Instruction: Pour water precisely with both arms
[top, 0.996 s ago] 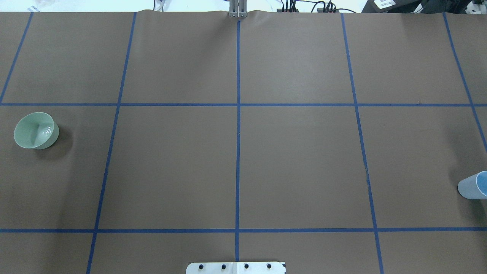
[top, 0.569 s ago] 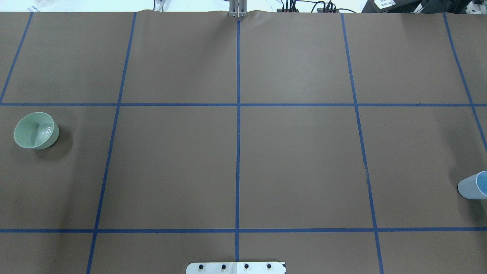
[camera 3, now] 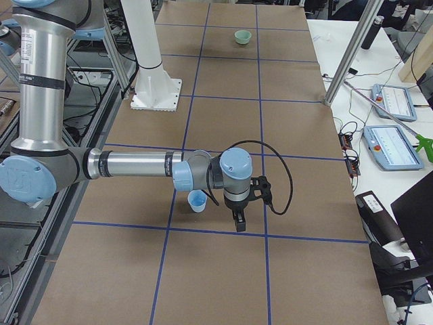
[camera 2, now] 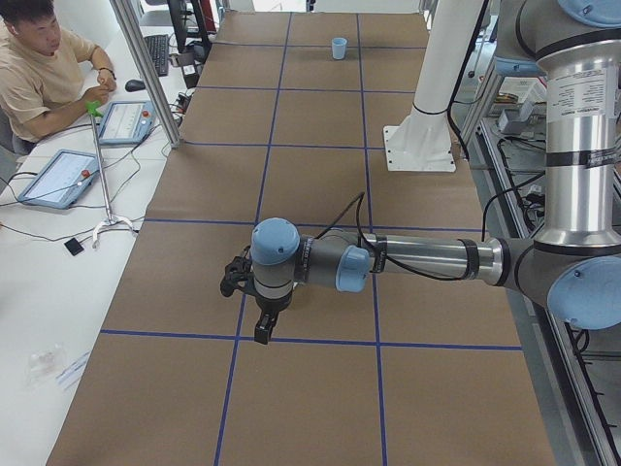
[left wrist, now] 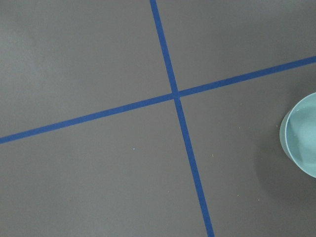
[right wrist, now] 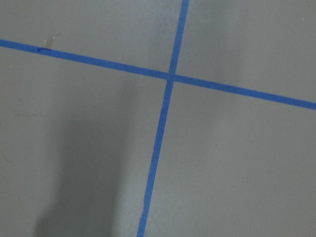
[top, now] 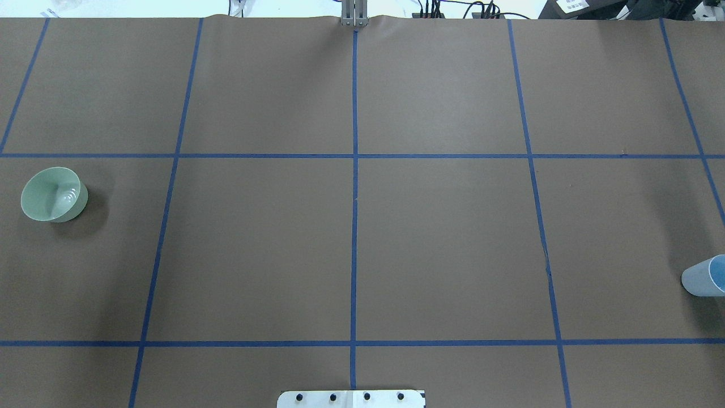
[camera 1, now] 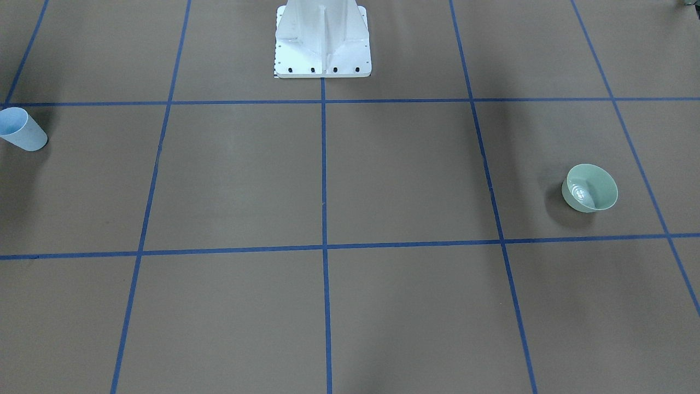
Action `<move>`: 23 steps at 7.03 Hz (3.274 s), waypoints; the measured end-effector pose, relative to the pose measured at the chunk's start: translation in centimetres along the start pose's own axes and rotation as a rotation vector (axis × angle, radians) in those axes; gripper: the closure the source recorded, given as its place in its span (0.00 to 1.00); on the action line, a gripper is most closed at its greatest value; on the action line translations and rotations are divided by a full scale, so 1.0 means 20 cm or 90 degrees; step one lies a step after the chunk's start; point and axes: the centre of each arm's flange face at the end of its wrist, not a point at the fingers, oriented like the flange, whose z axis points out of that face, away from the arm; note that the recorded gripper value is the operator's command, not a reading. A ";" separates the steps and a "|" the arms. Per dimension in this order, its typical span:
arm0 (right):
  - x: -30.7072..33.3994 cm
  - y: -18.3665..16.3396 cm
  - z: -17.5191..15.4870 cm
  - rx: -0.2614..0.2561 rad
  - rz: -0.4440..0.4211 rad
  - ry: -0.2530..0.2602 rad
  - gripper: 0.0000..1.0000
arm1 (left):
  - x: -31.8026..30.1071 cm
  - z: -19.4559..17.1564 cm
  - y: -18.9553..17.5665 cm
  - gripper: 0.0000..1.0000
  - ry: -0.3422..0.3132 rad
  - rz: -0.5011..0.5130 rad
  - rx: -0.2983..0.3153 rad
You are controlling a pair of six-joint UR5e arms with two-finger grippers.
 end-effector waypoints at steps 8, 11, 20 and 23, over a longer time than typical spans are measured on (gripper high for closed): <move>-0.01 -0.01 0.00 0.056 -0.050 -0.005 0.00 | 0.42 0.29 -0.24 0.00 0.078 0.065 0.089; 0.00 0.00 0.01 0.055 -0.050 -0.004 0.00 | 0.48 0.62 -0.17 0.00 0.079 -0.009 0.059; 0.01 0.03 0.02 0.050 -0.045 -0.003 0.00 | 0.80 0.85 -0.19 1.00 0.077 -0.014 0.073; 0.02 0.04 0.04 0.046 -0.041 -0.005 0.00 | 1.06 0.69 -0.46 1.00 0.136 -0.014 0.086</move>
